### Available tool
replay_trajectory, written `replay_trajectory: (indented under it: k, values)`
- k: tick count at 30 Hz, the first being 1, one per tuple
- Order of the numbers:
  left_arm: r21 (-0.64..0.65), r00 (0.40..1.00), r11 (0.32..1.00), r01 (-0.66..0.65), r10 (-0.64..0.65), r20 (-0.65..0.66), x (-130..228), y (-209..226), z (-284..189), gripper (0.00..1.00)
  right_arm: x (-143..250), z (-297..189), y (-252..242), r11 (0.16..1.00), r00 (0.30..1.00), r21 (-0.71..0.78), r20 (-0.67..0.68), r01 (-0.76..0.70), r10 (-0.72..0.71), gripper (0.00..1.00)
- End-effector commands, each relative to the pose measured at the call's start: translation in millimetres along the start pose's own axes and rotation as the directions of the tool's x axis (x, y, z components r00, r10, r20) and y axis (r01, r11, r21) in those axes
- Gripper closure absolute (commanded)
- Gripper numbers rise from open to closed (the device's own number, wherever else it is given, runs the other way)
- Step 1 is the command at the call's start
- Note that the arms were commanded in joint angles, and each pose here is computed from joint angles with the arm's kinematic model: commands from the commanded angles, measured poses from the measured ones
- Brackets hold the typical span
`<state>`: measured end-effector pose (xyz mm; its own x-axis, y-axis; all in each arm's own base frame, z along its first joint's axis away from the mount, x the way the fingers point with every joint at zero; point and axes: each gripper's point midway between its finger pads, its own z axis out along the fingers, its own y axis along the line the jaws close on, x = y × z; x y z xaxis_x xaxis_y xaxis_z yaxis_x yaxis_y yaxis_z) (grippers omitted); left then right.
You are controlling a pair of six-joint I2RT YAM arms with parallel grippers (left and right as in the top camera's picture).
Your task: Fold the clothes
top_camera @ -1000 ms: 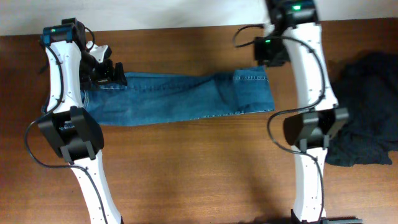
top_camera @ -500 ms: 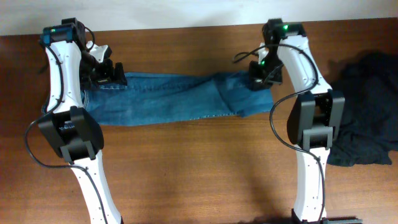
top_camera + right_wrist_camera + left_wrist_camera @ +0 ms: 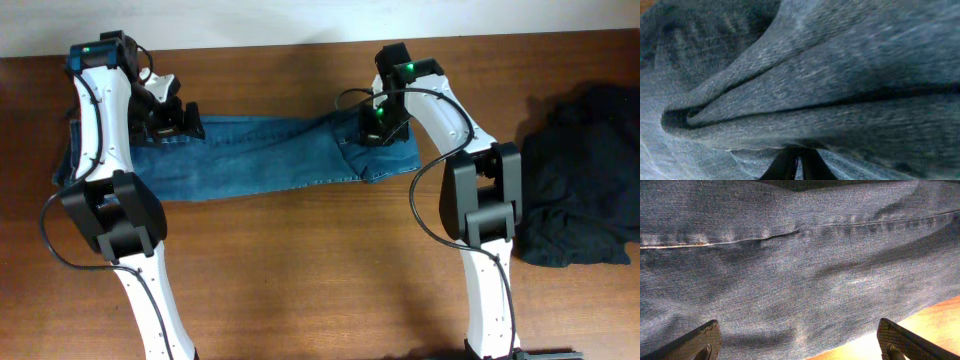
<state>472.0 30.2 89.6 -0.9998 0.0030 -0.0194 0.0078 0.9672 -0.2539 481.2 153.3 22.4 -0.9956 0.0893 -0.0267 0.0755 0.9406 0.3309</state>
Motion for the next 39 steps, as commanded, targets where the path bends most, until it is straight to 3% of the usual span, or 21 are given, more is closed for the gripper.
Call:
replay_trajectory:
  k: [1,8,12,17,22,31,36,39]
  values:
    - [0.004,1.0,1.0,-0.012,0.012,-0.017,4.0,-1.2,3.9,0.01,-12.7,-15.4,-12.9,0.996,0.995,0.02,0.051,-0.088,0.087,0.95]
    - [0.007,0.999,1.0,-0.006,0.006,-0.039,7.5,1.4,15.8,0.01,-16.9,-78.2,-0.3,0.998,0.988,0.004,0.14,-0.06,0.059,0.94]
    - [0.006,0.999,1.0,-0.007,0.007,-0.033,5.8,1.8,16.7,0.01,16.7,-90.2,-20.9,0.989,0.995,0.116,0.043,-0.096,0.091,0.94]
    - [0.005,1.0,1.0,-0.01,0.01,-0.022,3.0,2.3,16.9,0.01,36.9,-74.2,-26.1,0.982,0.995,0.165,-0.034,-0.089,0.096,0.94]
    - [0.006,1.0,1.0,-0.009,0.009,-0.026,4.1,2.1,16.9,0.01,39.3,-44.0,-16.4,0.987,0.998,0.15,-0.032,-0.05,0.056,0.89]
    - [0.006,1.0,1.0,-0.009,0.009,-0.027,4.4,2.1,16.9,0.01,54.0,6.3,-17.8,0.985,0.995,0.152,-0.032,-0.086,0.092,0.89]
    - [0.006,1.0,1.0,-0.009,0.009,-0.026,4.2,2.1,16.9,0.01,56.0,12.0,-19.1,0.985,0.995,0.148,-0.034,-0.085,0.091,0.9]
    - [0.005,1.0,1.0,-0.009,0.009,-0.027,4.3,2.2,16.9,0.01,43.0,-1.8,-12.1,0.988,0.997,0.129,0.001,-0.08,0.08,0.96]
